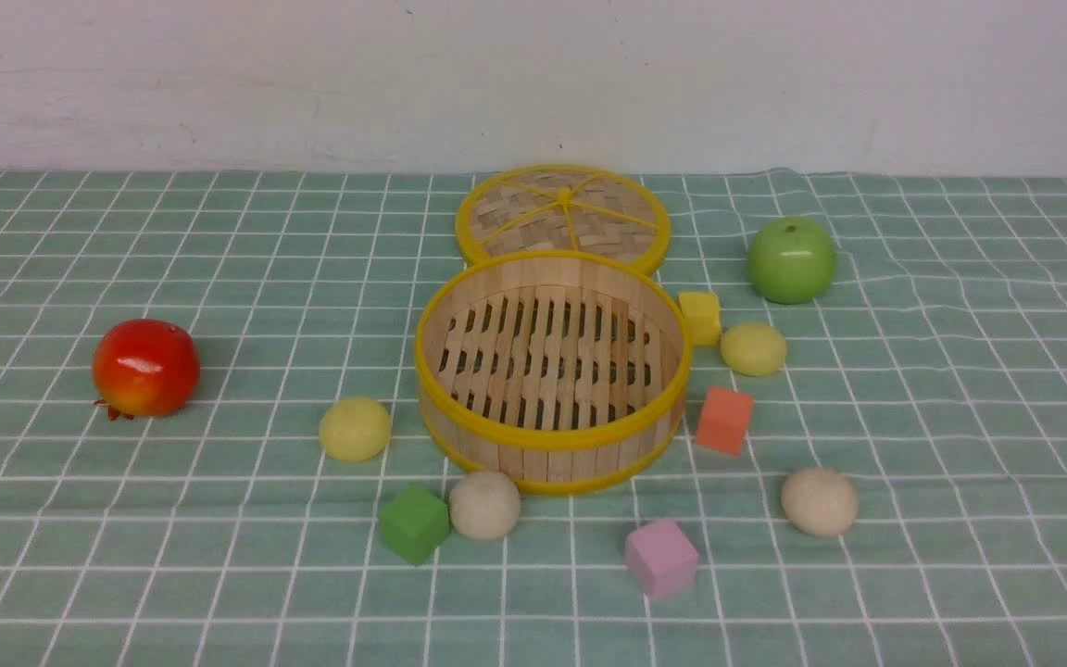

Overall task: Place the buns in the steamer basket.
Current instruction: Use the left arm to grab a steamed stuffed bun

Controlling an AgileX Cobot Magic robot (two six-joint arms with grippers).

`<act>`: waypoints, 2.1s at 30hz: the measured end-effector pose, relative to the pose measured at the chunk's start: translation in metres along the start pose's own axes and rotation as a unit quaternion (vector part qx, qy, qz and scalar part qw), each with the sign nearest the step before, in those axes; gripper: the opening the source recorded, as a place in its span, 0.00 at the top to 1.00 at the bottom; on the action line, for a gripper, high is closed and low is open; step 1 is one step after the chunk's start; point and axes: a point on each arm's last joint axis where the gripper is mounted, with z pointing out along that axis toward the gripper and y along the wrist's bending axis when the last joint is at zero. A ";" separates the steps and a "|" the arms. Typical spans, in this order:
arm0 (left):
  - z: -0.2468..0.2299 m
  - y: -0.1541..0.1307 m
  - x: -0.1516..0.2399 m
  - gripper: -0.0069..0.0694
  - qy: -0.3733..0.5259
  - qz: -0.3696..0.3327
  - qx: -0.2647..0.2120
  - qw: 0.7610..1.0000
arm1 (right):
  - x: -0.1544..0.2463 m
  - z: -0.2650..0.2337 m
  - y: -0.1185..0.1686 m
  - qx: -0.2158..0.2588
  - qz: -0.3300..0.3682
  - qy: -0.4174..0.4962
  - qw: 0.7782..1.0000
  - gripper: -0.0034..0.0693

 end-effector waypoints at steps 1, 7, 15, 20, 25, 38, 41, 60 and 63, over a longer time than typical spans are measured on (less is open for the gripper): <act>0.000 0.000 0.000 0.77 0.000 0.000 0.000 1.000 | 0.000 0.000 0.000 0.000 0.000 0.000 1.000 0.62; 0.000 0.000 0.000 0.76 0.000 0.000 0.000 1.000 | 0.000 0.000 0.000 0.000 0.000 0.000 1.000 0.62; 0.000 0.000 0.000 0.76 0.000 0.000 0.000 1.000 | 0.000 0.000 0.000 0.000 0.000 0.000 1.000 0.62; 0.000 0.000 0.000 0.76 0.000 0.000 0.000 1.000 | 0.000 0.000 0.000 0.000 0.000 0.000 1.000 0.62; 0.000 0.000 0.000 0.75 0.000 0.000 0.000 1.000 | 0.000 0.000 0.000 0.000 0.000 0.000 1.000 0.62; -0.007 -0.002 -0.035 0.74 -0.174 -0.399 0.088 0.896 | 0.000 0.000 0.000 0.000 0.000 0.000 1.000 0.62; -0.009 0.002 -0.040 0.74 -0.206 -0.430 0.089 0.874 | 0.000 0.000 0.000 0.000 0.000 0.000 1.000 0.62; 0.089 -0.056 -0.164 0.93 0.308 -0.029 0.040 0.950 | 0.000 0.000 0.000 0.000 0.000 0.000 1.000 0.62; 0.137 -0.074 -0.166 0.93 0.348 0.036 0.054 0.935 | 0.000 0.000 0.000 0.000 0.000 0.000 1.000 0.62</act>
